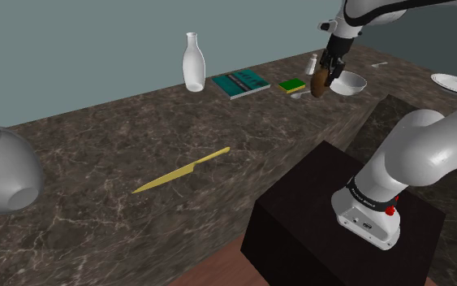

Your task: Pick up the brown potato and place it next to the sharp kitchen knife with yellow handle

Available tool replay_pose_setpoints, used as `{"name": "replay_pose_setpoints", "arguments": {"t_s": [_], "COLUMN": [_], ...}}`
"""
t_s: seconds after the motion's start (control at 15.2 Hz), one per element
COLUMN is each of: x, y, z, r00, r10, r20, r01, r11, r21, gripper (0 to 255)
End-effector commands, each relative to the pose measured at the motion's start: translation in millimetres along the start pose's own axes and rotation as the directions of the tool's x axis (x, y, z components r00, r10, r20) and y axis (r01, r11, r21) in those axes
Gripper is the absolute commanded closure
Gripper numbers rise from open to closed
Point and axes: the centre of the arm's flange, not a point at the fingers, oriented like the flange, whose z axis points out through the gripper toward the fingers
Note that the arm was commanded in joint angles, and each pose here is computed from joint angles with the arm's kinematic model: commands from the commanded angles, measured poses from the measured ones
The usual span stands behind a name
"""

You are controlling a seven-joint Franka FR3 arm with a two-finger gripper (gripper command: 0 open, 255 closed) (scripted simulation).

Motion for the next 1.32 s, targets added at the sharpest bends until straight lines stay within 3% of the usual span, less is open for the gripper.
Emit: {"name": "replay_pose_setpoints", "arguments": {"t_s": [0.0,1.25], "x": [26,270], "y": [-6,-64], "z": [0,5], "r00": [1.000,1.000], "r10": [0.002,0.002], "r20": [-0.001,-0.001], "r01": [-0.002,-0.002], "r11": [1.000,1.000], "r21": [0.000,0.000], "gripper": [255,255]}}
